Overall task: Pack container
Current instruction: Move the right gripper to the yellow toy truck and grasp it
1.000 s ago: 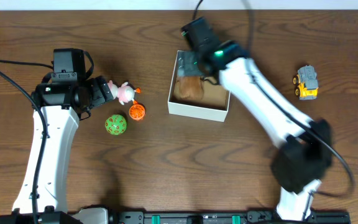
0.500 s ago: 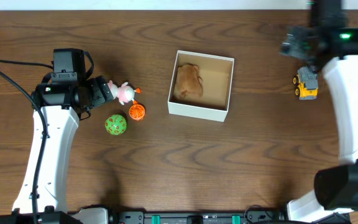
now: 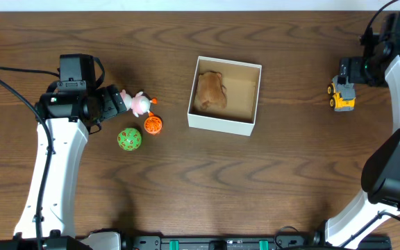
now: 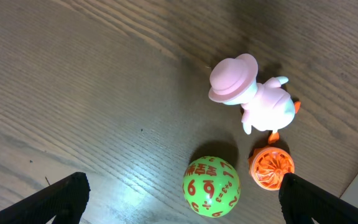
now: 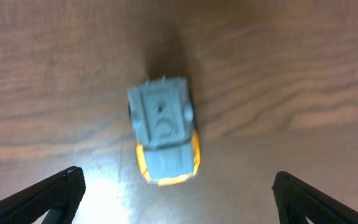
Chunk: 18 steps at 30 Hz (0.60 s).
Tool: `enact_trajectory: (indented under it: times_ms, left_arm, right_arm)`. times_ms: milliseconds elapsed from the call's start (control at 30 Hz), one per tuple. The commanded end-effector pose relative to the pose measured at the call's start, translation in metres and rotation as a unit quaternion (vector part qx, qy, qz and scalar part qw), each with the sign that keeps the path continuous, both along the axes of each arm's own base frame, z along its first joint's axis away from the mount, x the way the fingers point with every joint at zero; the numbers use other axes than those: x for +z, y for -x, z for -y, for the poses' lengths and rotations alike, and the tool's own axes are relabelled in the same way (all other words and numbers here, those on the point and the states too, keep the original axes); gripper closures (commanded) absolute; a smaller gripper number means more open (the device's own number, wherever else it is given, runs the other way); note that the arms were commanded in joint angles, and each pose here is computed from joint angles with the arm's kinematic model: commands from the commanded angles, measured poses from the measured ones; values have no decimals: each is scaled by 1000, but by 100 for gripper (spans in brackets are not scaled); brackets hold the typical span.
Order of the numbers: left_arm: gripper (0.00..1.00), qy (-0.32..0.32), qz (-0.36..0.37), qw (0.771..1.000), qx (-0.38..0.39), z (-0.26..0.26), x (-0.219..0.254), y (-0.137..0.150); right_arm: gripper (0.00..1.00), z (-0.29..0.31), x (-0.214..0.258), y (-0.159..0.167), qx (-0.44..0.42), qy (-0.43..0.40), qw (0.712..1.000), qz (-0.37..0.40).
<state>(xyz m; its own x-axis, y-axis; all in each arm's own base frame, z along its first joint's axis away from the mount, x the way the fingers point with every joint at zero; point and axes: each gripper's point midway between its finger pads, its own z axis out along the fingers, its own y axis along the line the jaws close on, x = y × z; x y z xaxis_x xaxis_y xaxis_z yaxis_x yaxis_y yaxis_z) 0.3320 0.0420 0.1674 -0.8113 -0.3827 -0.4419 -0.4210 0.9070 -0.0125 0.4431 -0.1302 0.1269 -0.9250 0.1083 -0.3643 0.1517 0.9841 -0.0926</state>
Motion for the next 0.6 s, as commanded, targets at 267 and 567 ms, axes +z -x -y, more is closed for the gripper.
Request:
enact_trajectory:
  times_ms: [267, 567]
  left_arm:
    - [2, 1, 6, 1000, -2, -1, 5, -3]
    - [2, 1, 6, 1000, -2, -1, 5, -3]
  right_arm:
    - [11, 2, -67, -6, 25, -23, 998, -56]
    - [27, 2, -82, -4, 23, -29, 997, -72]
